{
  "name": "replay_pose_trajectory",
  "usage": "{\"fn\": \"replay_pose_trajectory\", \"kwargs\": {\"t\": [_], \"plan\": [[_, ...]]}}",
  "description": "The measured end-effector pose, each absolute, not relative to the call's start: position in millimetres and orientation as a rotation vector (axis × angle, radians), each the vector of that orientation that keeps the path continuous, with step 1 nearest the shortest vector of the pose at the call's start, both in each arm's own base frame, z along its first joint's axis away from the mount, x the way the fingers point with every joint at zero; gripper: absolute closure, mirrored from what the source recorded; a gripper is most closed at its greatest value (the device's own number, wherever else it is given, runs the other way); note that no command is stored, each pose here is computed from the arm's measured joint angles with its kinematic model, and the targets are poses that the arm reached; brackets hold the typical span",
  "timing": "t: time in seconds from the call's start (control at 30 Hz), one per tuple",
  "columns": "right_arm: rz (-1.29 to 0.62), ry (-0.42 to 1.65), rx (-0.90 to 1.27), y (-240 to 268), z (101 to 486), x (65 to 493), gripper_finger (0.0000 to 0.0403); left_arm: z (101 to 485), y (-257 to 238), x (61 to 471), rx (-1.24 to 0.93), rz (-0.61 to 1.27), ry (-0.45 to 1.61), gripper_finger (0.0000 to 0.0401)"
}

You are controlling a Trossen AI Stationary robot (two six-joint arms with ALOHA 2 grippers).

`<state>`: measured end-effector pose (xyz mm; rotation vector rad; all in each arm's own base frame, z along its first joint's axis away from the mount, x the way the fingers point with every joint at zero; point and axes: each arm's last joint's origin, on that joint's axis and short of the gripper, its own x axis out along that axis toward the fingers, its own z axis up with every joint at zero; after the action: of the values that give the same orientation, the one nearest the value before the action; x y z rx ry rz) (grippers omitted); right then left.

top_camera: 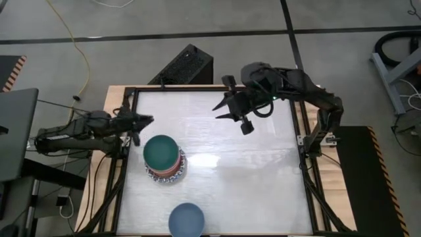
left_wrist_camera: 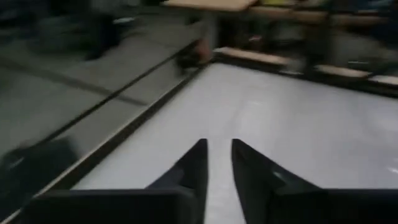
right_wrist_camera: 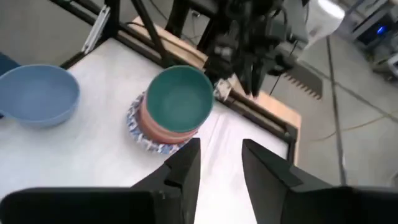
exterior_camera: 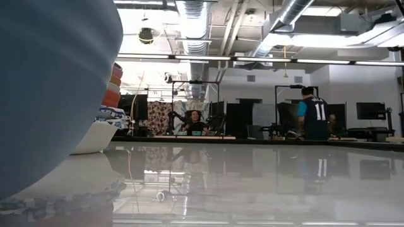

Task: Nest bowls inside each other
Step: Stack the green bowl into the pink bowl

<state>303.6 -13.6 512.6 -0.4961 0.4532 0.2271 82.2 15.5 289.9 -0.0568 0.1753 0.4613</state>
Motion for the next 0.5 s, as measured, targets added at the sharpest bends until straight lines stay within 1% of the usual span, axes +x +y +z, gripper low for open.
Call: {"fn": "replay_pose_trajectory", "kwargs": {"t": [0.1,0.13,0.4,0.5], "plan": [[0.229,0.502,-0.476,-16.4,507.1,304.4,0.0273,289.0,9.8,77.4,-0.042,0.273,0.181,0.0386],[0.233,0.522,-0.472,-17.0,502.5,308.0,0.0276,288.2,8.3,76.5,-0.041,0.226,0.189,0.0393],[0.241,0.578,-0.458,-20.1,486.2,327.6,0.0285,273.6,2.3,80.3,-0.030,0.081,0.197,0.0401],[0.246,0.595,-0.456,-20.3,481.5,333.1,0.0285,268.3,1.4,81.1,-0.054,0.087,0.187,0.0401]]}}
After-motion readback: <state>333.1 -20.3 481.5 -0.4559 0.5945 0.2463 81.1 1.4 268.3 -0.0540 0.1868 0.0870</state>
